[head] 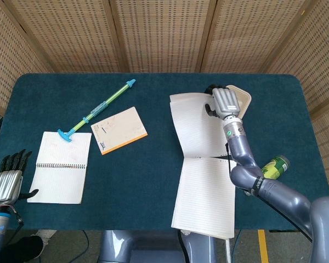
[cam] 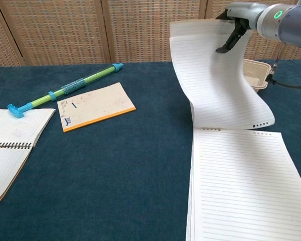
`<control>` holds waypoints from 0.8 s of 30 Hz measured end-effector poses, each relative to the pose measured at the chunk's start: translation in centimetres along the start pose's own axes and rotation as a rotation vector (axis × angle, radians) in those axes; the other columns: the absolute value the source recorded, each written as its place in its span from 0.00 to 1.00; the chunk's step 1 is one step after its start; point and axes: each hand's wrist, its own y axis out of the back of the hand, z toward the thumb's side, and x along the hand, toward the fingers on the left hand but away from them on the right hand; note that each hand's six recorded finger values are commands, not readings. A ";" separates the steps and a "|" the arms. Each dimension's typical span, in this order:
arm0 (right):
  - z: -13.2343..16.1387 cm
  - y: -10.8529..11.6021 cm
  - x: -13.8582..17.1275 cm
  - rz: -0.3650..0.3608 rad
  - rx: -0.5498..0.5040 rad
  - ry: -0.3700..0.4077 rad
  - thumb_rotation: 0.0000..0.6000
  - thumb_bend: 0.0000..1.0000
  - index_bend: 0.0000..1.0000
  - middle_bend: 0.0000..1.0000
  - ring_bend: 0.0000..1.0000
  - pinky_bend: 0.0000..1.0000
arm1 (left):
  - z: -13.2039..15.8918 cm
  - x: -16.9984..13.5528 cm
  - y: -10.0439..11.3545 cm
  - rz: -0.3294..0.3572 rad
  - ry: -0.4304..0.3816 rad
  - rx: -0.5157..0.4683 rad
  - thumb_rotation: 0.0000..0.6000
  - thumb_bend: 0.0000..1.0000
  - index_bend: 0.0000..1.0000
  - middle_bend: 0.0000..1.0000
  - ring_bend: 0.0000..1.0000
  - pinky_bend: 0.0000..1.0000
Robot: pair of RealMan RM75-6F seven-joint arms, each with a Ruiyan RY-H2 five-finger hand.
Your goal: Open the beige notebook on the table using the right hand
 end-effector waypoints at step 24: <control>-2.1 1.0 4.7 0.044 -0.059 0.007 1.00 0.08 0.00 0.00 0.00 0.00 | 0.1 -0.3 0.3 0.011 -0.015 -0.004 1.00 0.00 0.00 0.00 0.00 0.00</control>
